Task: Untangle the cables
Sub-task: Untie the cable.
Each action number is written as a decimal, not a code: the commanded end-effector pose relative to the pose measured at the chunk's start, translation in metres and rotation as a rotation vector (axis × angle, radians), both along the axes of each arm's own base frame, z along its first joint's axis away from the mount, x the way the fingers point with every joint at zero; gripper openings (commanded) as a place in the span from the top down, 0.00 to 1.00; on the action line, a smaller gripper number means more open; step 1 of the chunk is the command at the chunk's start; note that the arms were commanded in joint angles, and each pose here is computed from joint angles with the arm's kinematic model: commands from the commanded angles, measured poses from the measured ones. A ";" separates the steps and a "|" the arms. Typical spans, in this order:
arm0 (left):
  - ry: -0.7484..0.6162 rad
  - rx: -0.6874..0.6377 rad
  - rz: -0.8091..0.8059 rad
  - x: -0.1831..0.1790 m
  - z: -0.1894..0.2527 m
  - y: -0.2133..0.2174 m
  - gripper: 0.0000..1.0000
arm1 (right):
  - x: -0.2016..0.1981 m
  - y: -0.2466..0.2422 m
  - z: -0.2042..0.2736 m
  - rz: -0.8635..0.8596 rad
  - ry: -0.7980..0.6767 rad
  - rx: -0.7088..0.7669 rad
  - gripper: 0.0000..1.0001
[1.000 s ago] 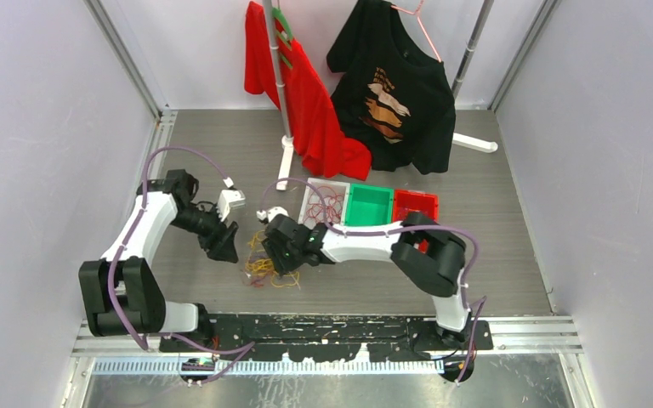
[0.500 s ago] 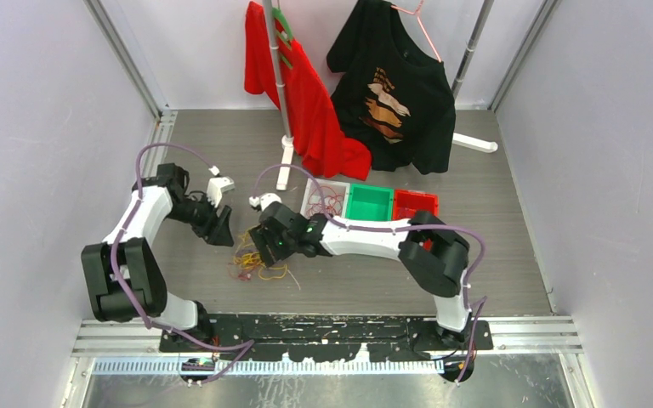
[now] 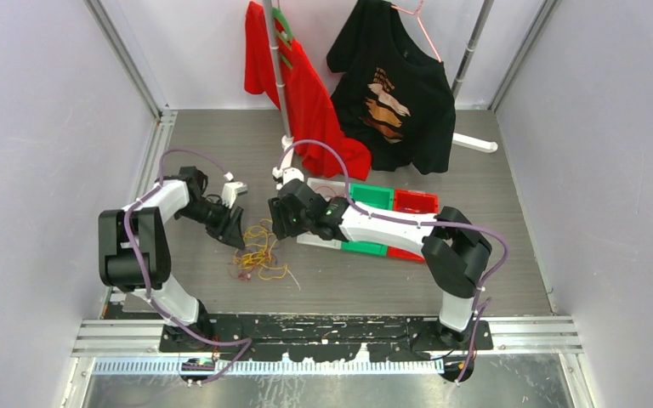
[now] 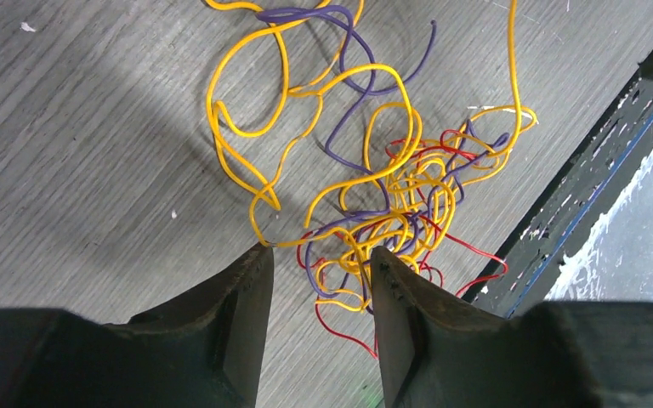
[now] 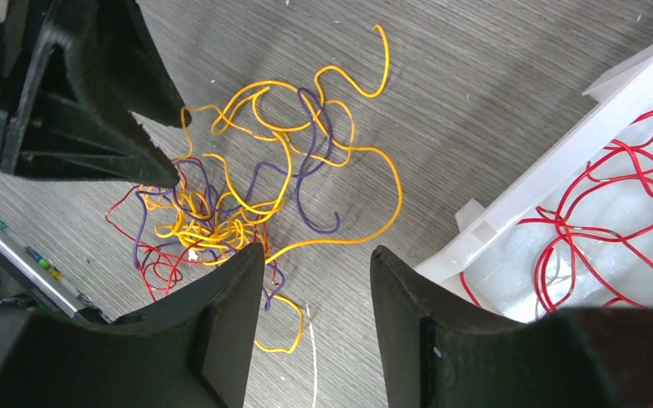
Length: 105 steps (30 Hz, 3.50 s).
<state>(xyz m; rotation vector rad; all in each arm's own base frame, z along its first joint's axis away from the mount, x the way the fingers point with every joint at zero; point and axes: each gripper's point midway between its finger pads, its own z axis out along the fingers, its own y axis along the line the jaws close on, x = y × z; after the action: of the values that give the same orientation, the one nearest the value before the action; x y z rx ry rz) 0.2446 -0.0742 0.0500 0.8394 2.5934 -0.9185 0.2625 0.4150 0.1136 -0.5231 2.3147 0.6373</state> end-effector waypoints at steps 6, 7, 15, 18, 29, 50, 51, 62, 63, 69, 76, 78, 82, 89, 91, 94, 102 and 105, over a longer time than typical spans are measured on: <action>-0.020 -0.038 0.025 0.027 0.013 -0.008 0.85 | 0.000 0.007 0.036 -0.015 -0.076 0.145 0.54; -0.015 -0.040 0.025 0.027 0.019 -0.008 0.88 | -0.002 0.009 0.038 -0.003 -0.081 0.160 0.54; -0.147 0.011 0.113 0.031 0.085 0.012 1.00 | 0.002 0.029 0.055 0.071 -0.143 0.217 0.44; -0.176 0.008 0.127 0.026 0.103 0.014 1.00 | 0.002 0.045 0.066 0.109 -0.164 0.256 0.43; -0.133 0.047 0.150 0.012 0.074 0.033 0.73 | 0.044 0.069 0.003 -0.026 -0.049 -0.019 0.43; -0.152 -0.015 0.124 0.006 0.081 0.040 0.50 | 0.042 0.071 -0.042 0.145 -0.028 -0.122 0.66; -0.152 -0.014 0.123 0.005 0.080 0.040 0.50 | 0.042 0.072 -0.041 0.146 -0.028 -0.120 0.68; -0.163 -0.098 0.116 0.001 0.087 0.026 0.38 | 0.031 0.086 0.061 0.231 -0.120 0.092 0.99; -0.175 -0.107 0.114 0.002 0.091 0.024 0.37 | 0.025 0.087 0.077 0.248 -0.133 0.137 0.99; -0.232 -0.156 0.098 0.007 0.120 0.018 0.34 | -0.003 0.087 0.152 0.342 -0.176 0.340 0.99; -0.265 -0.252 0.058 0.008 0.156 0.005 0.34 | -0.024 0.080 0.204 0.393 -0.173 0.498 0.99; -0.265 -0.307 0.040 0.003 0.164 -0.002 0.36 | -0.025 0.078 0.217 0.393 -0.160 0.557 0.99; -0.271 -0.405 -0.014 -0.012 0.180 -0.015 0.37 | -0.025 0.075 0.241 0.397 -0.125 0.668 0.99; -0.270 -0.463 -0.052 -0.026 0.192 -0.023 0.52 | -0.028 0.070 0.274 0.438 -0.063 0.772 0.99; -0.258 -0.494 -0.059 -0.031 0.195 -0.026 0.61 | -0.029 0.069 0.277 0.438 -0.053 0.781 0.99; -0.230 -0.529 -0.057 -0.036 0.194 -0.029 0.66 | -0.031 0.066 0.282 0.436 -0.049 0.798 0.99; -0.278 -0.425 0.022 -0.017 0.170 -0.019 0.60 | -0.042 0.055 0.317 0.466 -0.032 0.876 0.99; -0.418 -0.365 0.055 -0.009 0.177 -0.016 0.43 | -0.046 0.051 0.326 0.474 -0.038 0.870 0.99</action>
<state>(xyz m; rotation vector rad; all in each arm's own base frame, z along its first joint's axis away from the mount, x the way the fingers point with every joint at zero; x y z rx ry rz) 0.2206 -0.0945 0.2083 0.7761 2.0905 -1.2373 0.2375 0.4891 0.3473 -0.5963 1.8642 1.6261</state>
